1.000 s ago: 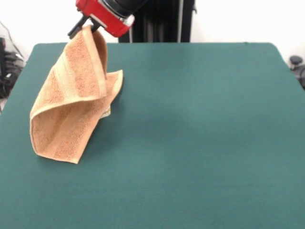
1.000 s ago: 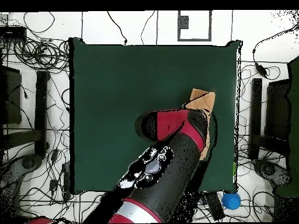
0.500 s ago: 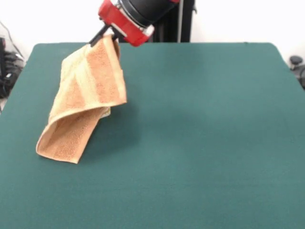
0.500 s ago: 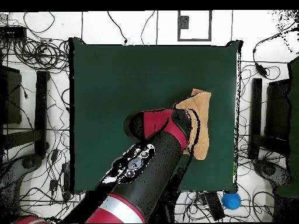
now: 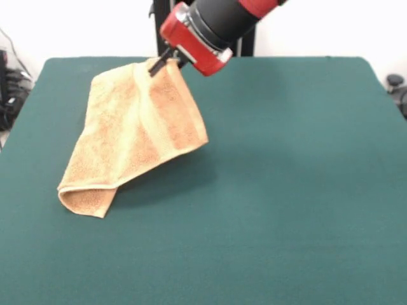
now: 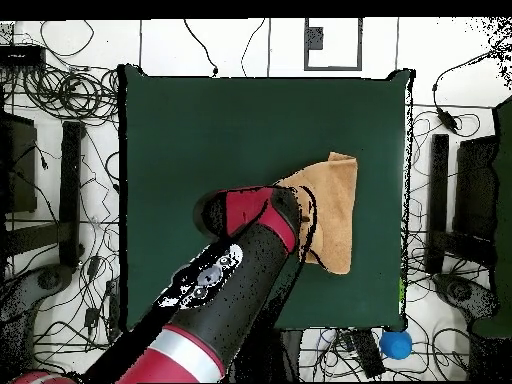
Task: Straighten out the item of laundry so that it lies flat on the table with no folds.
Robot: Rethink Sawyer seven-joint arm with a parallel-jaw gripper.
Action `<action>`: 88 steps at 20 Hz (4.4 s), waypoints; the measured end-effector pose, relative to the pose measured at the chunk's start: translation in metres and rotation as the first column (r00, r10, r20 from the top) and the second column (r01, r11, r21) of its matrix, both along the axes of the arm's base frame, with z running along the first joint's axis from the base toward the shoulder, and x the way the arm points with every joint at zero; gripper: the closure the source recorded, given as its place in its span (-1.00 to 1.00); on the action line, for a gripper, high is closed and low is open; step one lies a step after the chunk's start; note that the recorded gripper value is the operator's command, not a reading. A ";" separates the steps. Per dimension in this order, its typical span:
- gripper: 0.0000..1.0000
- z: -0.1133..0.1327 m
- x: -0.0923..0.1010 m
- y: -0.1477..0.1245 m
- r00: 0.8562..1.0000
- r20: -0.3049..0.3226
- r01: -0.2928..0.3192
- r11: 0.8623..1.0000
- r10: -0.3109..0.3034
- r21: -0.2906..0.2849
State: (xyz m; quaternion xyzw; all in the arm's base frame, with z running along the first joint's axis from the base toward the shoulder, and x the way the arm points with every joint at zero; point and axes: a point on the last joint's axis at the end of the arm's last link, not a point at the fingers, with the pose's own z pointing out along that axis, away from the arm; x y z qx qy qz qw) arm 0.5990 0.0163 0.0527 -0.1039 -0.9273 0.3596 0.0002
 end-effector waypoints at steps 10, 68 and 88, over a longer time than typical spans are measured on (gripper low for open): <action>1.00 -0.005 0.000 0.011 0.999 0.031 0.035 0.999 -0.035 0.006; 1.00 0.015 0.015 0.031 0.883 -0.088 0.453 0.786 -0.462 0.421; 1.00 0.015 0.019 0.041 0.855 -0.175 0.499 0.682 -0.489 0.534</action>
